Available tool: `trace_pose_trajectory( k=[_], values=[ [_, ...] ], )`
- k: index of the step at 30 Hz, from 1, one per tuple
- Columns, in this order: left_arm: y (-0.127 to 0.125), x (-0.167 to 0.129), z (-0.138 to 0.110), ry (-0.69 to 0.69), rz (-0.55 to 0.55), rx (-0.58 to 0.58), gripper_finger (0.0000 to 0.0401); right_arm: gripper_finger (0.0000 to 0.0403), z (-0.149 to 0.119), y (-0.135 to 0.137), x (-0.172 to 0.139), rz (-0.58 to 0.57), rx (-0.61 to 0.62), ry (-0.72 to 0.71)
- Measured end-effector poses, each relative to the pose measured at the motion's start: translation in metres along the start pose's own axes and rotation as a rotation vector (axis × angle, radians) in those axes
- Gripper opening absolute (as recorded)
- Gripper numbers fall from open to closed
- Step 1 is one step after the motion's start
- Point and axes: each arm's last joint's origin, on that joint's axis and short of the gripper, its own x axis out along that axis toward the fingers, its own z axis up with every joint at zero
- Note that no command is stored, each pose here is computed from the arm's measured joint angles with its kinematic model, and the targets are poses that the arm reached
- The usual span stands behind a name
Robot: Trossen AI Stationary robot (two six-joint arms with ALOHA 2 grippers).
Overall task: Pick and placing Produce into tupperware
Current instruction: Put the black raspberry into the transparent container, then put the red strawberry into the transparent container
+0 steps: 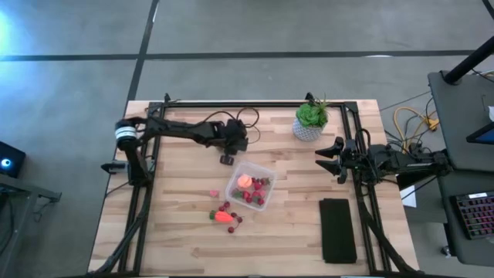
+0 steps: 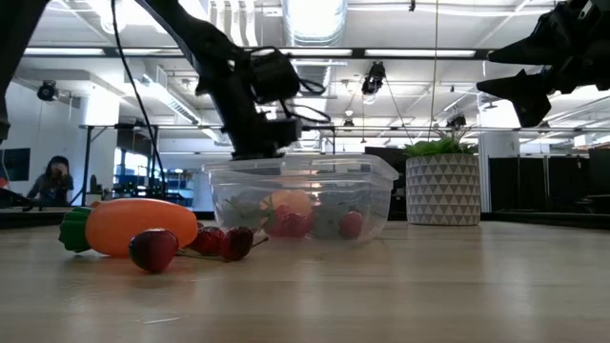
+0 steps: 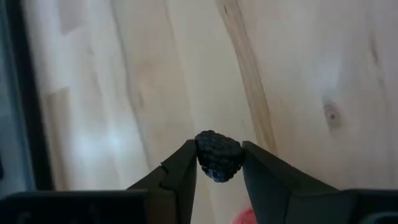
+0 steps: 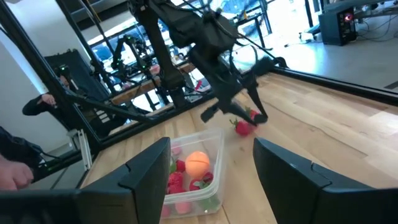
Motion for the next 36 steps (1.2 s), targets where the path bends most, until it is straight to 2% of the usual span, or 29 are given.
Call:
trace_pose_trajectory(
  k=[3,5,9,11,14,21,24,30,36],
  values=[
    [0.005,-0.020,0.000,-0.018,0.017,-0.029,0.0104,0.0221,0.000,0.000,0.000,0.000,0.000,0.000],
    [0.008,-0.037,0.003,-0.079,0.016,-0.103,0.0104,0.0221,0.000,0.000,0.000,0.000,0.000,0.000],
    [0.004,-0.071,0.012,-0.266,-0.167,-0.302,0.0104,0.0221,0.000,0.000,0.000,0.000,0.000,0.000],
    [0.000,-0.085,0.016,-0.339,-0.258,-0.361,0.0104,0.0221,0.000,0.000,0.000,0.000,0.000,0.000],
    [-0.010,-0.098,0.021,-0.379,-0.329,-0.404,0.0104,0.0221,0.000,0.000,0.000,0.000,0.000,0.000],
    [-0.049,-0.102,0.036,-0.360,-0.453,-0.338,0.0105,0.0221,0.000,0.000,0.000,0.000,0.000,0.000],
    [-0.062,-0.095,0.041,-0.321,-0.487,-0.350,0.0105,0.0221,0.000,0.000,0.000,0.000,0.000,0.000],
    [-0.066,-0.088,0.045,-0.272,-0.434,-0.430,0.0114,0.0221,0.000,0.000,0.000,0.000,0.000,0.000],
    [-0.064,-0.090,0.047,-0.278,-0.426,-0.451,0.0174,0.0221,0.000,0.000,0.000,0.000,0.000,0.000]
  ],
)
